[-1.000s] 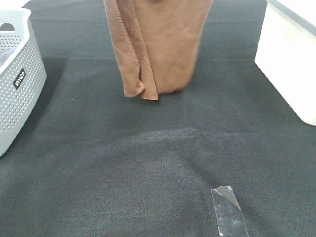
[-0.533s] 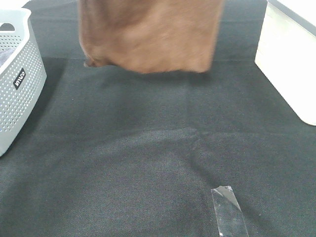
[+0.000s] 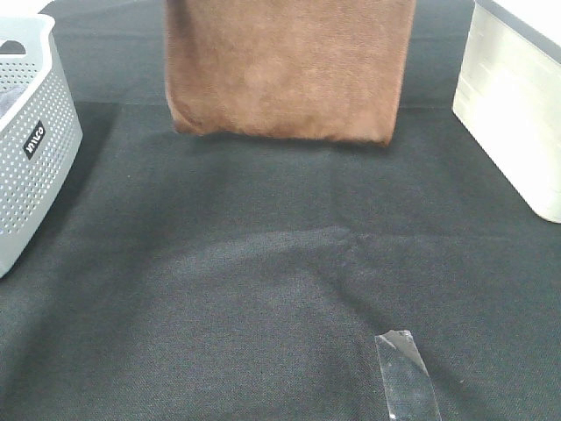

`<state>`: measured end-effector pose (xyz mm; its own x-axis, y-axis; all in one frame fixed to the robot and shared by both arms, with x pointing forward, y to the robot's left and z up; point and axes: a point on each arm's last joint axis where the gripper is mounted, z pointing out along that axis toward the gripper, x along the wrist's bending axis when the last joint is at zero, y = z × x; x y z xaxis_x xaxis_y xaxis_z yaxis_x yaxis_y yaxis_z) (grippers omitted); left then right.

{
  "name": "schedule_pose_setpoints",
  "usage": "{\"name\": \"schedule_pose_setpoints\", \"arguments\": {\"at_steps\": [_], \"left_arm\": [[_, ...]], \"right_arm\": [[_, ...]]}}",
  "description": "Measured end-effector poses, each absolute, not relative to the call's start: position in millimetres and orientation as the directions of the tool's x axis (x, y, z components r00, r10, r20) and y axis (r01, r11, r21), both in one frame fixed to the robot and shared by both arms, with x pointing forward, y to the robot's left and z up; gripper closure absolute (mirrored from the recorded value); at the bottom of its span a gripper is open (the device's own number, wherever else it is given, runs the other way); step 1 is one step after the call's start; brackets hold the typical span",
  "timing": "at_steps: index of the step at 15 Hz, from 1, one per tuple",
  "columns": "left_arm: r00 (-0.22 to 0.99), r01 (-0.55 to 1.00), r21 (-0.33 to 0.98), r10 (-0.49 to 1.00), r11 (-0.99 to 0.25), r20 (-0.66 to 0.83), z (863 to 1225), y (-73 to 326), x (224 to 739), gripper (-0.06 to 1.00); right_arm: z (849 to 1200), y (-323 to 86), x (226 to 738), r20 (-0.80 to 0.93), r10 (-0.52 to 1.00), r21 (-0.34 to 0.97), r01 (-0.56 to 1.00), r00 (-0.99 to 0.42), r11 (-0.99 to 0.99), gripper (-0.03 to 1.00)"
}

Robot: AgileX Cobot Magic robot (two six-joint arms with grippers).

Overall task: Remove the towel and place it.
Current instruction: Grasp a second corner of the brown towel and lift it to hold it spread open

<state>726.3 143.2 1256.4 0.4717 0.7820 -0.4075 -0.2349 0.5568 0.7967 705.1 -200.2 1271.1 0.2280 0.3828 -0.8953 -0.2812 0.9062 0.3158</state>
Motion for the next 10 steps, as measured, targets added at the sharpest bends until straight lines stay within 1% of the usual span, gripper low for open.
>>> {"name": "schedule_pose_setpoints", "arguments": {"at_steps": [3,6,10], "left_arm": [[0.479,-0.27,0.792,0.79,0.547,-0.383,1248,160,740,0.94],[0.494,-0.289,0.788,0.79,0.543,-0.363,1240,165,747,0.94],[0.502,-0.349,0.807,0.823,0.476,-0.268,1247,167,742,0.94]], "right_arm": [[1267,-197,722,-0.861,0.418,0.323,-0.324,0.288,0.889,0.97],[1263,-205,734,-0.816,0.46,0.336,-0.361,0.349,0.87,0.97],[1266,-209,733,-0.787,0.511,0.377,-0.385,0.347,0.842,0.97]]}}
